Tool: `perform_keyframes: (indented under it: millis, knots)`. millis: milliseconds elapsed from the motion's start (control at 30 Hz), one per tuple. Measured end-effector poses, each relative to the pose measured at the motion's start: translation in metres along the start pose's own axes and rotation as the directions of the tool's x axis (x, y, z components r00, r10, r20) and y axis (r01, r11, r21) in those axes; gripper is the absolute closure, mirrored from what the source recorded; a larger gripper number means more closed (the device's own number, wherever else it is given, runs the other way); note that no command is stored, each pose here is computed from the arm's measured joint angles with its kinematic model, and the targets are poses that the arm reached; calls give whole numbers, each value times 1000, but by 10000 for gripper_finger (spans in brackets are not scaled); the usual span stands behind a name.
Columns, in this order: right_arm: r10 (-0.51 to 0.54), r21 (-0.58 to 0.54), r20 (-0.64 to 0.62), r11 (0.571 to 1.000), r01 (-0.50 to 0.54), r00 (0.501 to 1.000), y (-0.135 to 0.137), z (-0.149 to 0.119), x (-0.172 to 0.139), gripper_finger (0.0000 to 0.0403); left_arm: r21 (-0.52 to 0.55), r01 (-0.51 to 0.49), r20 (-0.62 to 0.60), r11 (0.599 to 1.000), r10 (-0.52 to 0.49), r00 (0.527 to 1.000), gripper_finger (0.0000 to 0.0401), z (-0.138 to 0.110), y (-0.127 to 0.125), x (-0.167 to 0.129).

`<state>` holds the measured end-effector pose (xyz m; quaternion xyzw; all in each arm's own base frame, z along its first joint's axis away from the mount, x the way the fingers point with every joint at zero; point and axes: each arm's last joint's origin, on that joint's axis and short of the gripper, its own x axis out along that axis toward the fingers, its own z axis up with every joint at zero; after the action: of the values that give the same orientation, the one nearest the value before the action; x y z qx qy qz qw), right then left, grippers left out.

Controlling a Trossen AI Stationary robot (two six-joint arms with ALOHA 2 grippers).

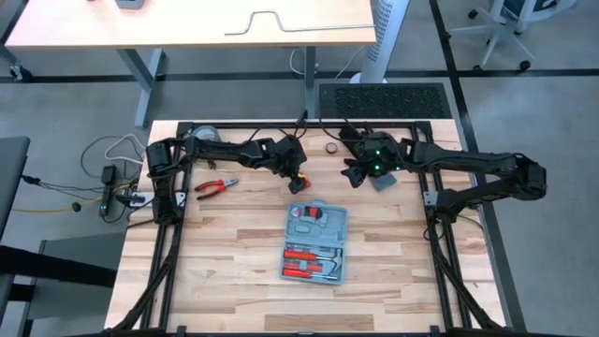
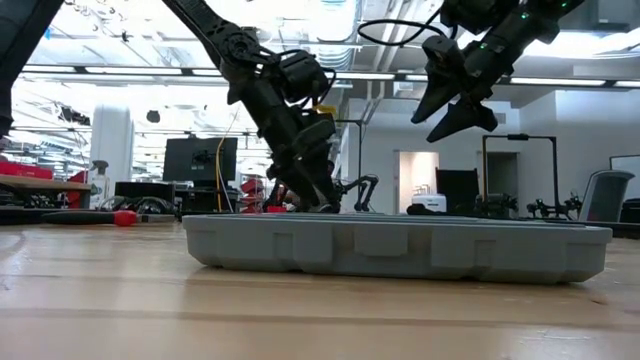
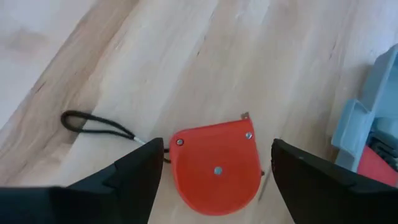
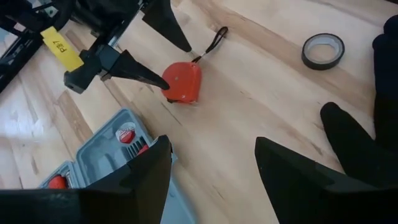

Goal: Prefit tool cases
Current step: Put the orange measuring tool into the gray prefit tool case

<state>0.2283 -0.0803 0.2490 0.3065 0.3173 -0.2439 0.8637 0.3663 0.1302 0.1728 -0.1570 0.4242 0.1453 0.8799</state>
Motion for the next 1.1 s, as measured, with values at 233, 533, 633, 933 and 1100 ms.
perform_keyframes:
  millis: [233,533,633,933,1100]
  knots:
    - [-7,-7,1,1000,7,1000,-3,1,0,163,-40,-26,0,999,26,1000,117,1,0,0]
    - [-8,-19,-2,1000,8,1000,-4,1,0,163,11,-8,-26,1000,8,1000,79,-3,-4,0]
    - [-9,-24,-3,1000,9,1000,-4,1,0,163,16,-24,-23,1000,25,999,52,-3,-7,1]
    - [-14,-24,-1,1000,14,1000,-5,2,0,163,-7,-54,-63,998,54,997,23,-10,-5,11]
    - [-18,-23,0,1000,18,1000,-7,3,0,163,-16,-33,-101,999,31,994,22,-19,-10,33]
